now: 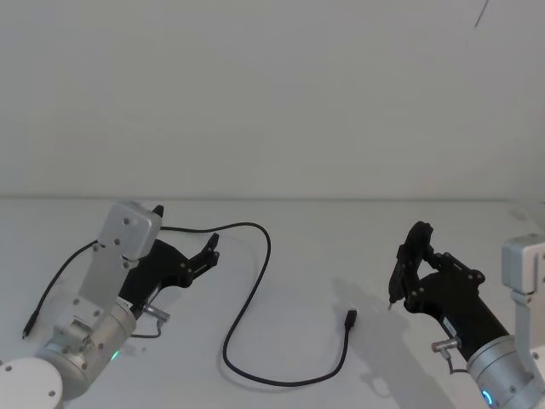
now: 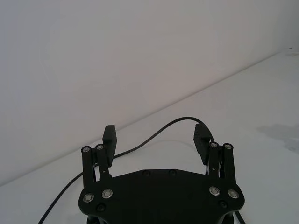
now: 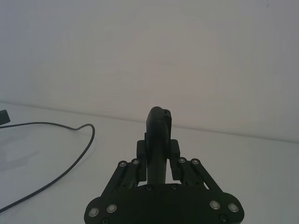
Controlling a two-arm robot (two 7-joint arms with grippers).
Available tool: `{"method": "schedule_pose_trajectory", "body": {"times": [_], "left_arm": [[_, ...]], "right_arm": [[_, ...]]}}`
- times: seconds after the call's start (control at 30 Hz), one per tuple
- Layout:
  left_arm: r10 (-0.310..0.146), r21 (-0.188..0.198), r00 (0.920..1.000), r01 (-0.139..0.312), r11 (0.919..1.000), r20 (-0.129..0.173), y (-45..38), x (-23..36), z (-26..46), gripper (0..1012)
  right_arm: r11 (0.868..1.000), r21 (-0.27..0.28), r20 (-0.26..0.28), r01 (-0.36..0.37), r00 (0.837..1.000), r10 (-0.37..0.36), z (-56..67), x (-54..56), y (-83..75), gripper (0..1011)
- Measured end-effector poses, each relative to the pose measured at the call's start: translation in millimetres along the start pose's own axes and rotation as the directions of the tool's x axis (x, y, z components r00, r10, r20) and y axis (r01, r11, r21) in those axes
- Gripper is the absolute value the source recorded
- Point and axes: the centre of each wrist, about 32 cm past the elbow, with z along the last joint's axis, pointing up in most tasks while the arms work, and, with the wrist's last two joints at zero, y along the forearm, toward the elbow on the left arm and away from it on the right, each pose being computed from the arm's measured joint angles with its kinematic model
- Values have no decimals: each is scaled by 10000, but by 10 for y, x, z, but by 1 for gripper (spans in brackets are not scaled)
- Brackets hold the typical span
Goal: Pick up the data cable with the one hand.
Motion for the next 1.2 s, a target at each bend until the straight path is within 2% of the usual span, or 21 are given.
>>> {"method": "schedule_pose_trajectory", "body": {"times": [0.63,0.77,1.0,1.2], "left_arm": [[-12,3,10000,12,10000,0,0,0,0,1001],[-131,7,9999,131,9999,18,-2,7,4,1001],[-731,74,9973,731,9973,59,13,43,22,1001],[-1484,219,9889,1482,9887,81,55,96,60,1001]], "right_arm": [[10000,0,0,-1,10000,1,0,0,0,279],[10000,0,0,0,10000,0,0,0,0,279],[10000,0,0,0,10000,0,0,0,0,279],[10000,-1,0,0,10000,0,0,0,0,279]]}}
